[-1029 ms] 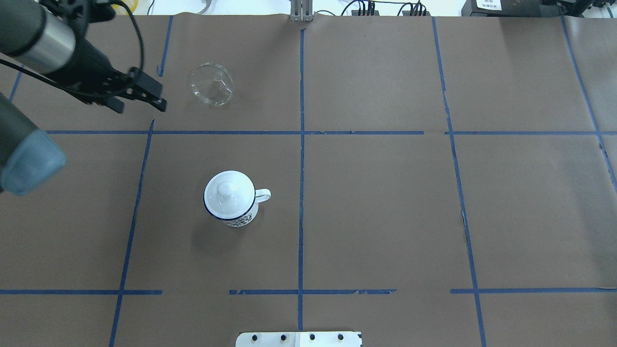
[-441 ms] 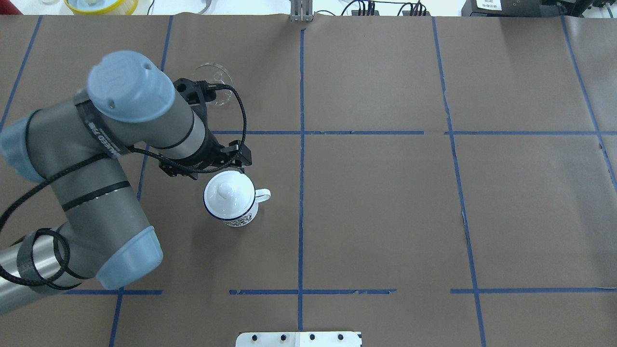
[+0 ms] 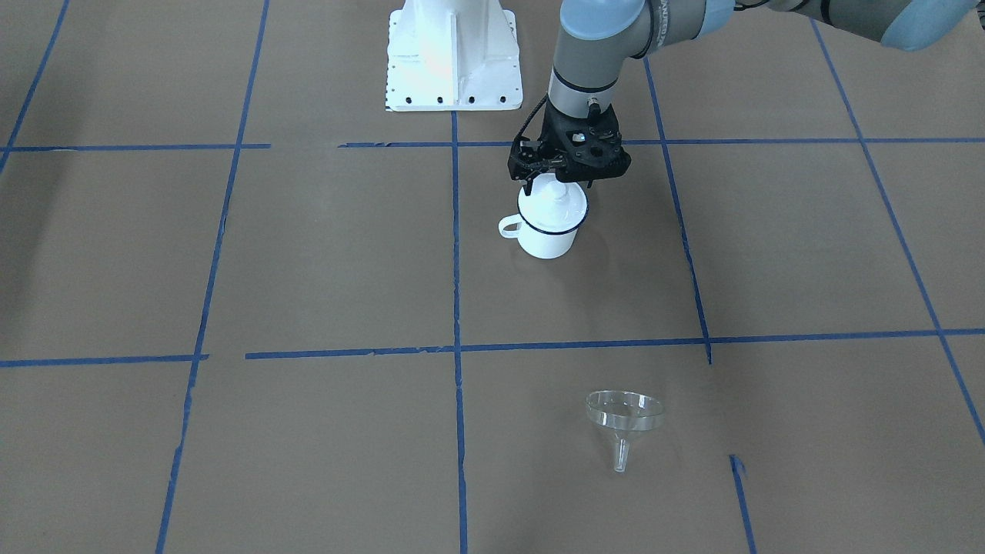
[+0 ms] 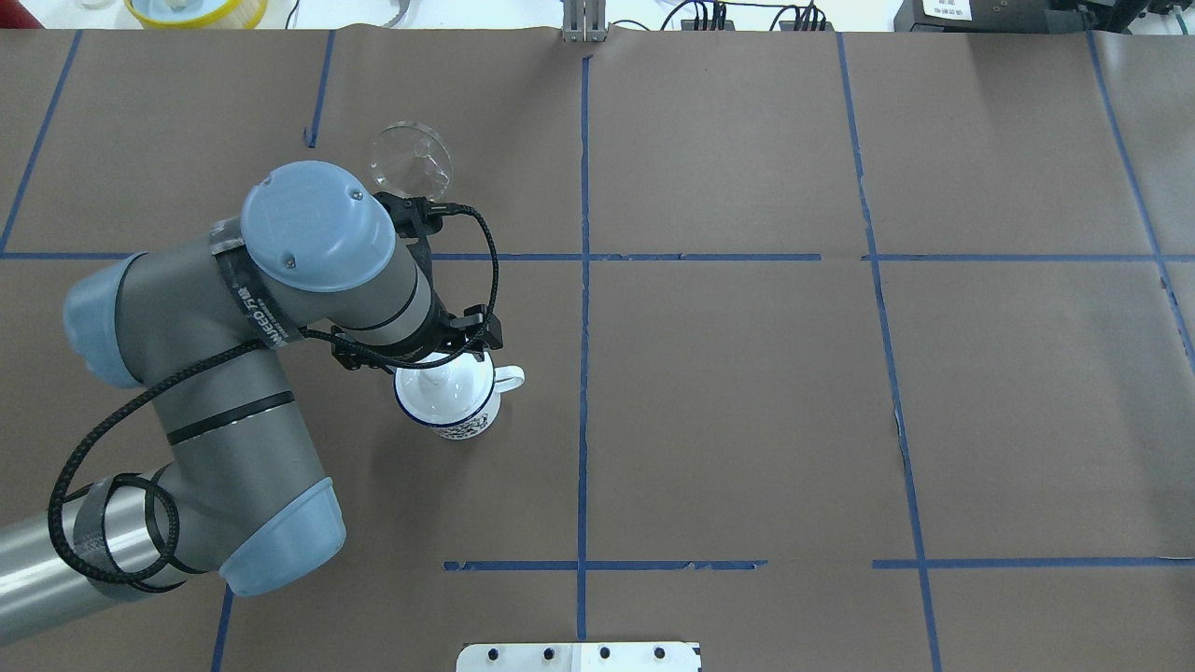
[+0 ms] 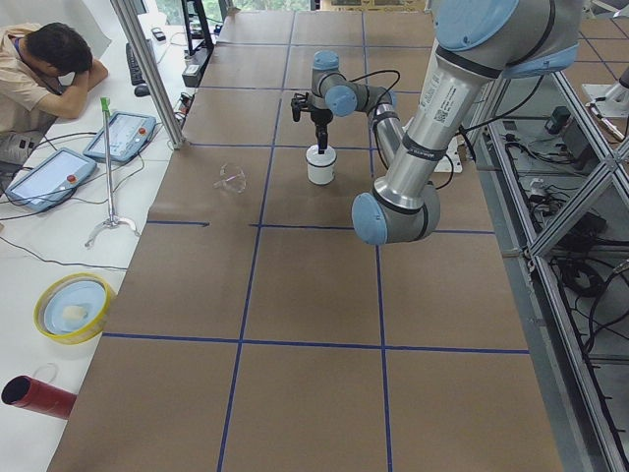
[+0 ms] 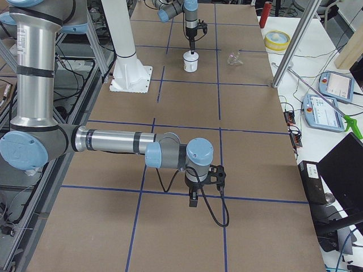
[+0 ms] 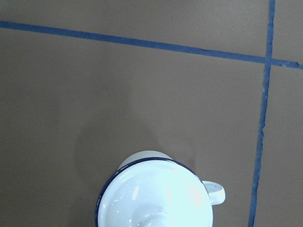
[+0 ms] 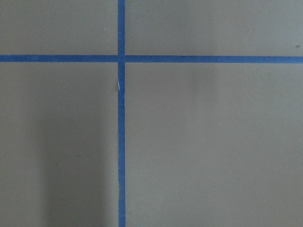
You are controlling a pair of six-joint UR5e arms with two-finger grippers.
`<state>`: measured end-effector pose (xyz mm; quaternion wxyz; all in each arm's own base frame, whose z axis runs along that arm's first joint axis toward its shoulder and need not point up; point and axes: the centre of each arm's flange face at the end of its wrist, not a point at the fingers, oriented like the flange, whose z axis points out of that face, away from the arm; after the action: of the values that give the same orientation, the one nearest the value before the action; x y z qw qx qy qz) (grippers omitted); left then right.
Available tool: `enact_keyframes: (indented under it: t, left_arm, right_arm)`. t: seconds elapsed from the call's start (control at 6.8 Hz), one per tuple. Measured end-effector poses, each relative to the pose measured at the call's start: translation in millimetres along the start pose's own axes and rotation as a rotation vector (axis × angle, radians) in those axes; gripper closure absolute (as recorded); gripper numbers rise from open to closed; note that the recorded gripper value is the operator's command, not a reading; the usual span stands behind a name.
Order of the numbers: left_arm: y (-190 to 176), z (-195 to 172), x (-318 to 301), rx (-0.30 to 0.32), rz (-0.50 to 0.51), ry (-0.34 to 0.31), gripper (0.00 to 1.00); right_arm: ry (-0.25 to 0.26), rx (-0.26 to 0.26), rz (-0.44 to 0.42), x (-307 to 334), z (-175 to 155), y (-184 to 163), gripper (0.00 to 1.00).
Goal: Place funnel on cup
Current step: 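Lower the left gripper onto the white lid and grasp its knob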
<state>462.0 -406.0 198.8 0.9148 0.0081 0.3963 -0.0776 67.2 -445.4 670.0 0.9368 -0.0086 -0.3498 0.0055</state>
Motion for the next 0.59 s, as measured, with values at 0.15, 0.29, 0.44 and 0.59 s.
enact_keyframes:
  t: [0.15,0.29,0.44,0.59]
  left_arm:
    - [0.5,1.2,0.3,0.002,-0.001,-0.002,0.01]
    - [0.6,1.8,0.0,0.003,-0.003,-0.003,0.08]
    - [0.6,2.7,-0.5,0.002,-0.007,-0.004,0.15]
    - [0.6,3.1,-0.6,0.002,-0.008,-0.004,0.26]
  right_arm:
    - [0.0,0.0,0.0,0.0,0.0,0.0,0.0]
    - [0.0,0.0,0.0,0.0,0.0,0.0,0.0]
    - [0.0,0.0,0.0,0.0,0.0,0.0,0.0]
    - [0.0,0.0,0.0,0.0,0.0,0.0,0.0]
